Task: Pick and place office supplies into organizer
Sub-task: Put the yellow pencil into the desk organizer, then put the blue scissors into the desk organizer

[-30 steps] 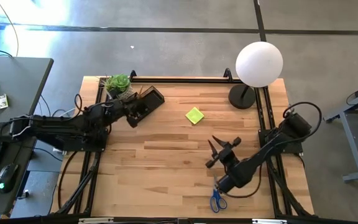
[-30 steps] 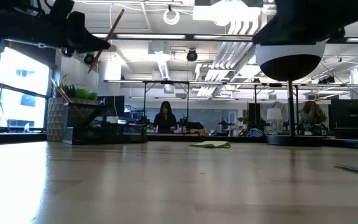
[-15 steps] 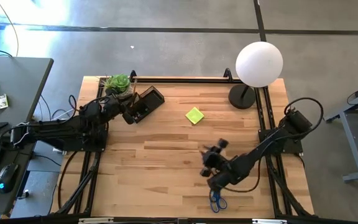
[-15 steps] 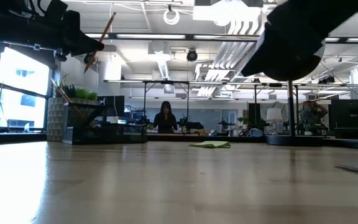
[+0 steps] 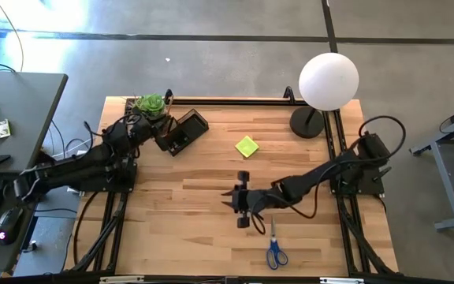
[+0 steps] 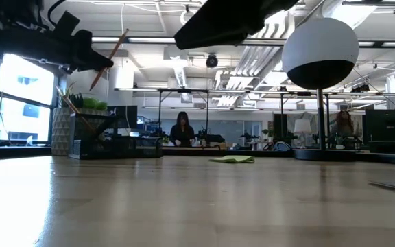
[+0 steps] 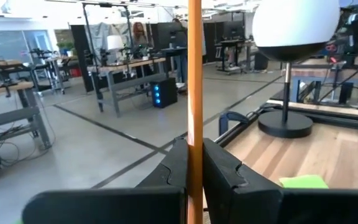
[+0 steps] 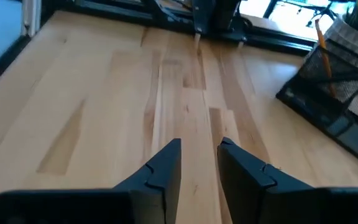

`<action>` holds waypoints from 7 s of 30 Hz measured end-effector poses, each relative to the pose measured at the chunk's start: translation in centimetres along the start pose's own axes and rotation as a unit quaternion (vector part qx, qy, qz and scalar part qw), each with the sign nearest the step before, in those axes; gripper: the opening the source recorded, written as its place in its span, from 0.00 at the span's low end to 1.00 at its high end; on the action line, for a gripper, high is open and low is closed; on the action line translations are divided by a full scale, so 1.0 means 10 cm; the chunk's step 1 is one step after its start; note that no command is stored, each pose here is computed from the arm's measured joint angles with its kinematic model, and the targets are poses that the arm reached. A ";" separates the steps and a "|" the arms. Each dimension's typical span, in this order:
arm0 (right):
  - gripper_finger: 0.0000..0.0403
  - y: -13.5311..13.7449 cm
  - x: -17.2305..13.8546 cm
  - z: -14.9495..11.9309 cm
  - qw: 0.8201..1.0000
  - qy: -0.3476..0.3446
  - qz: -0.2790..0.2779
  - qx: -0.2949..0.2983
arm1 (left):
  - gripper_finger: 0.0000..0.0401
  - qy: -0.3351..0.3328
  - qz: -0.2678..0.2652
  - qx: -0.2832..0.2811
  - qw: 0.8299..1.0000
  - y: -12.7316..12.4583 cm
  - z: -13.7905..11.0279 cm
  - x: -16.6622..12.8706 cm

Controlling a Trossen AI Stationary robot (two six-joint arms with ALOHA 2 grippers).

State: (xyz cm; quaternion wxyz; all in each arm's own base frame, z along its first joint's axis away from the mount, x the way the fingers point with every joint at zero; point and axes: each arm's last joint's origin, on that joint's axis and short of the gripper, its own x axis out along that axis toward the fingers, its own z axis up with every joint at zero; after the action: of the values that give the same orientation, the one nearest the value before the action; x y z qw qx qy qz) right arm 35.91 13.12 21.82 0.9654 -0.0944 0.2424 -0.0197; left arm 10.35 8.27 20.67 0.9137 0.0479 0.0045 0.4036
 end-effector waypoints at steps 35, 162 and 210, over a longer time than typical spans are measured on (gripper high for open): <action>0.19 -1.74 0.27 0.50 0.968 -0.235 -0.006 0.091 | 0.04 -0.023 -0.046 -0.011 0.999 0.09 -0.33 -0.05; 0.33 -2.82 1.80 0.34 0.964 -0.210 -0.049 0.157 | 0.42 -0.079 -0.098 -0.047 0.991 0.18 0.71 -0.40; 0.33 0.62 -0.35 0.13 0.889 0.445 0.012 0.107 | 0.37 -0.022 -0.318 -0.020 0.947 -0.44 0.61 -0.08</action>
State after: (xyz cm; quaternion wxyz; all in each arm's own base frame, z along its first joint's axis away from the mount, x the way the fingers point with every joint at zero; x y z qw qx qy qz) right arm 33.44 19.71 23.39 0.7608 0.0307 0.6440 -0.0743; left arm 13.32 4.21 26.35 0.9952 0.0350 -0.0085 0.0905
